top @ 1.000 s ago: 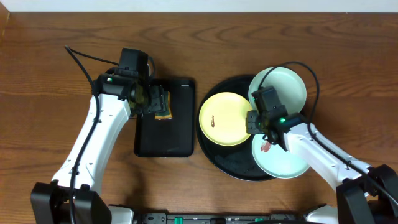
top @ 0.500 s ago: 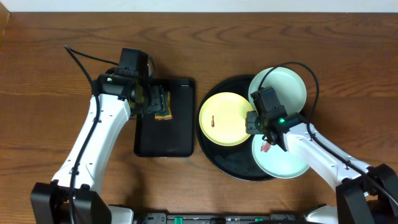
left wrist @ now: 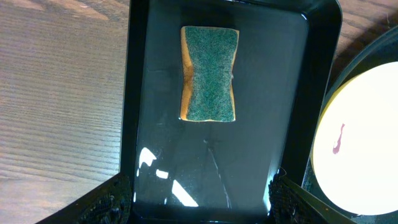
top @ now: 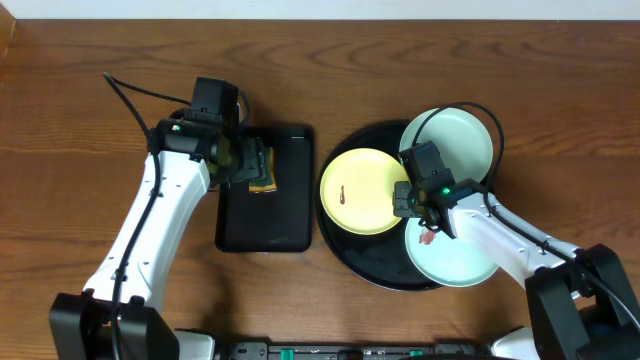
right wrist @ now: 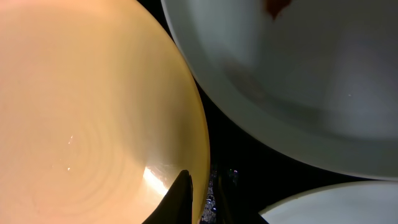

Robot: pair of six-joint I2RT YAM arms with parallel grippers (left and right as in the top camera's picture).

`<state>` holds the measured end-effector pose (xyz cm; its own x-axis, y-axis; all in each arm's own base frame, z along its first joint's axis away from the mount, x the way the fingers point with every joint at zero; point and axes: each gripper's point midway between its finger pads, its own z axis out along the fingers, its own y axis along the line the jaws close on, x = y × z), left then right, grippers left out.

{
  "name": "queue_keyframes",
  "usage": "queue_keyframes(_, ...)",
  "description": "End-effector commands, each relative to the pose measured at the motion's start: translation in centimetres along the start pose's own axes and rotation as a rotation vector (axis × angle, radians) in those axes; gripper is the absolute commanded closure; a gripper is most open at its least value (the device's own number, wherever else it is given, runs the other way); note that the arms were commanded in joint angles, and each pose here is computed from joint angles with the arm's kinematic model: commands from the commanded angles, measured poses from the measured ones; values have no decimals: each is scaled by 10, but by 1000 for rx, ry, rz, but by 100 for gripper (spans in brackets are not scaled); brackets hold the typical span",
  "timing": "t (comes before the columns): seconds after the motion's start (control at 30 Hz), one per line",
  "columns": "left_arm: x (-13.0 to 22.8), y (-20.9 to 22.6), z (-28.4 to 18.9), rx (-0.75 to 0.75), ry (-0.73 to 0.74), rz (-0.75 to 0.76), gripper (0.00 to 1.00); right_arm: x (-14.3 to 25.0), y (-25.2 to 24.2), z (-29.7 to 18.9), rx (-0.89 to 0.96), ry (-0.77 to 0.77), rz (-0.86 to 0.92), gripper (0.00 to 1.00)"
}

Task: Clean dirty plates on tray and stack at the side

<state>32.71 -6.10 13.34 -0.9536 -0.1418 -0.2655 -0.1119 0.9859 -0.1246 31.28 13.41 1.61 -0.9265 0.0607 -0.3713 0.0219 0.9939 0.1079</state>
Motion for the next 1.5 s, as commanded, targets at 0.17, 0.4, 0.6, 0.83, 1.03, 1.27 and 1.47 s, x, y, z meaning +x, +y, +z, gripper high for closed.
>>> queue_keyframes(0.17, 2, 2, 2, -15, 6, 7, 28, 2, -1, 0, 9, 0, -1, 88)
queue_keyframes(0.4, 1, 2, 2, -14, 2, 7, 28, 2, -1, 1, 13, -1, -1, 88)
queue_keyframes(0.6, 0, 2, 2, -13, -1, 7, 28, 2, -1, 1, 13, -2, -1, 87)
queue_keyframes(0.83, 0, 2, 2, -13, -1, 7, 28, 1, -2, 1, 15, -4, -1, 86)
queue_keyframes(1.03, 0, 2, 2, -13, 0, 7, 27, 1, -2, 1, 16, -4, -1, 85)
queue_keyframes(1.27, 0, 2, 2, -13, 0, 7, 27, 1, -2, 1, 19, -6, -1, 87)
queue_keyframes(1.47, 1, 2, 2, -14, 0, 7, 27, 1, -2, 2, 17, -10, 0, 85)
